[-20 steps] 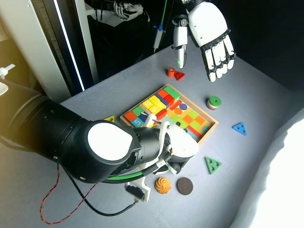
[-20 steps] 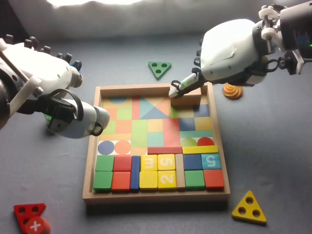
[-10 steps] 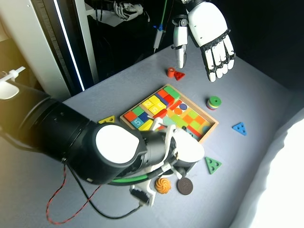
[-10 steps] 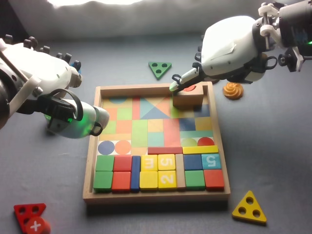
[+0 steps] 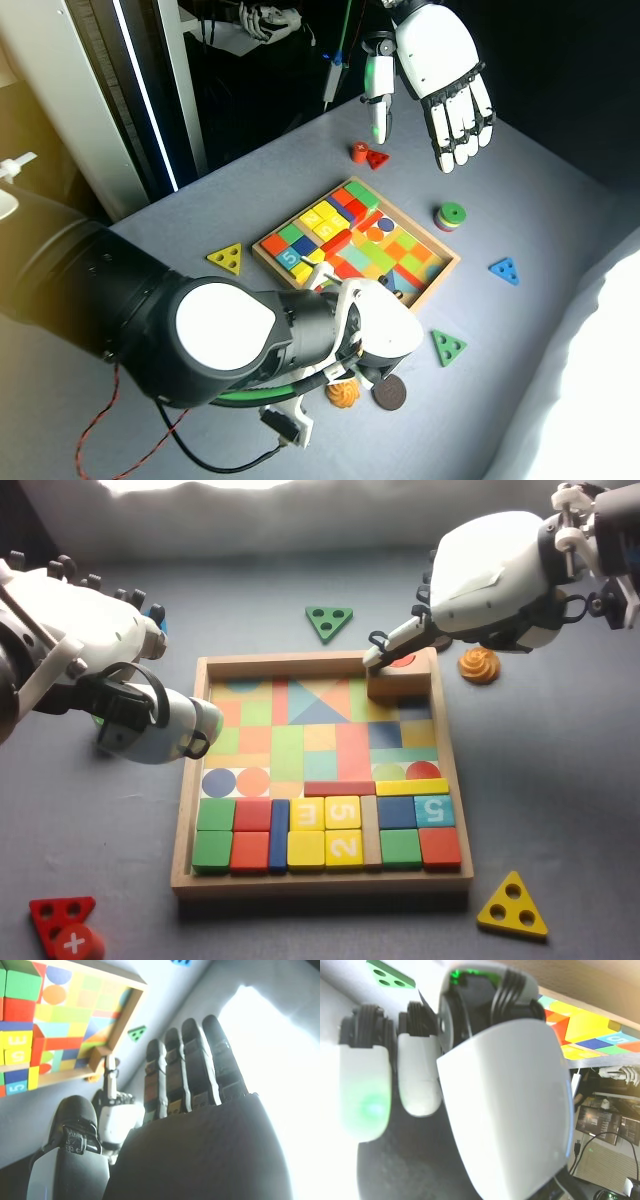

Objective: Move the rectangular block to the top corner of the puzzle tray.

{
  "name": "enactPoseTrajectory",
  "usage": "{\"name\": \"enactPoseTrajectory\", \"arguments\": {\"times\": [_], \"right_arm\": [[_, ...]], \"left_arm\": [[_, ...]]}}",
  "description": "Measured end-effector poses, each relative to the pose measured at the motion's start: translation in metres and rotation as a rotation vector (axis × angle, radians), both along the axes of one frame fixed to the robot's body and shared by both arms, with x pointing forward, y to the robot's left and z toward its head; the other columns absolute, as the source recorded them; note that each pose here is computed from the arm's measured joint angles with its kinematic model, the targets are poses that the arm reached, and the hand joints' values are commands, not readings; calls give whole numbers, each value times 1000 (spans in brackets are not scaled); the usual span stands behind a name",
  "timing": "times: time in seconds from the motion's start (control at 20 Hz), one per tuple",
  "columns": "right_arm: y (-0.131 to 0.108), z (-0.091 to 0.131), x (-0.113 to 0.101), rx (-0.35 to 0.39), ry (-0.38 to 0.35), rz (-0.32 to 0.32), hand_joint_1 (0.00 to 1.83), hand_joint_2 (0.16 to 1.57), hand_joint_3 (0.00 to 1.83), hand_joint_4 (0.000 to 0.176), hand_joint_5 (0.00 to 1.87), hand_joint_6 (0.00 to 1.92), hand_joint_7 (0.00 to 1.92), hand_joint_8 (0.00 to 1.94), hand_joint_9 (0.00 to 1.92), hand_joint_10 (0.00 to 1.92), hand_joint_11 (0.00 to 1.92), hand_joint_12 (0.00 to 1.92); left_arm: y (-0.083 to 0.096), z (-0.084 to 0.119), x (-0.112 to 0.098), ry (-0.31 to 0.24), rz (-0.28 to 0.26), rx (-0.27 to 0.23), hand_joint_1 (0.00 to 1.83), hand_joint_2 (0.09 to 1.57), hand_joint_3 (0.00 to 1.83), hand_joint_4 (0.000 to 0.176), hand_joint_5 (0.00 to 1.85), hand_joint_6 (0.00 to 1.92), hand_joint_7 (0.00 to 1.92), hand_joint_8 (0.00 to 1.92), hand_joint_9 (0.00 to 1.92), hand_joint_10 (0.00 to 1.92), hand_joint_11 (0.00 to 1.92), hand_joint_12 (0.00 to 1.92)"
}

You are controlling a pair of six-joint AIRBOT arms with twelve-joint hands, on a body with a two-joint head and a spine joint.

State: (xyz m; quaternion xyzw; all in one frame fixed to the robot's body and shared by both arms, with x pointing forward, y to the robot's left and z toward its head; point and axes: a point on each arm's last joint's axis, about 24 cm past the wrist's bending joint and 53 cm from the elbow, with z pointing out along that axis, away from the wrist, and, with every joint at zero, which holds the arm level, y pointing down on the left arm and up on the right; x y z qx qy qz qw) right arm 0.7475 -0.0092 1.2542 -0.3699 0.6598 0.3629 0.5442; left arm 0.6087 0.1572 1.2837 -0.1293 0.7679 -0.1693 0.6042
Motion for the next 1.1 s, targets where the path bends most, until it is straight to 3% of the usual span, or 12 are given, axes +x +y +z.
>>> {"name": "enactPoseTrajectory", "arguments": {"times": [0.45,0.8,1.1], "right_arm": [[1,6,-1,-7,-22,8,1582,746,805,0,351,7,1590,1941,1738,1921,1828,1921],[12,65,-2,58,-104,25,1580,733,828,0,363,4,1602,1941,1746,1921,1838,1921],[-18,93,-1,151,-21,-15,1555,788,731,0,348,2,1602,1941,1747,1921,1837,1921]], "left_arm": [[0,0,0,-1,-1,0,0,1269,2,0,290,3,292,4,265,4,0,536],[0,0,0,1,-1,-1,0,1255,0,0,276,4,280,5,254,4,0,510],[0,0,0,1,-1,-1,0,1254,0,0,282,1,284,1,252,0,0,502]]}}
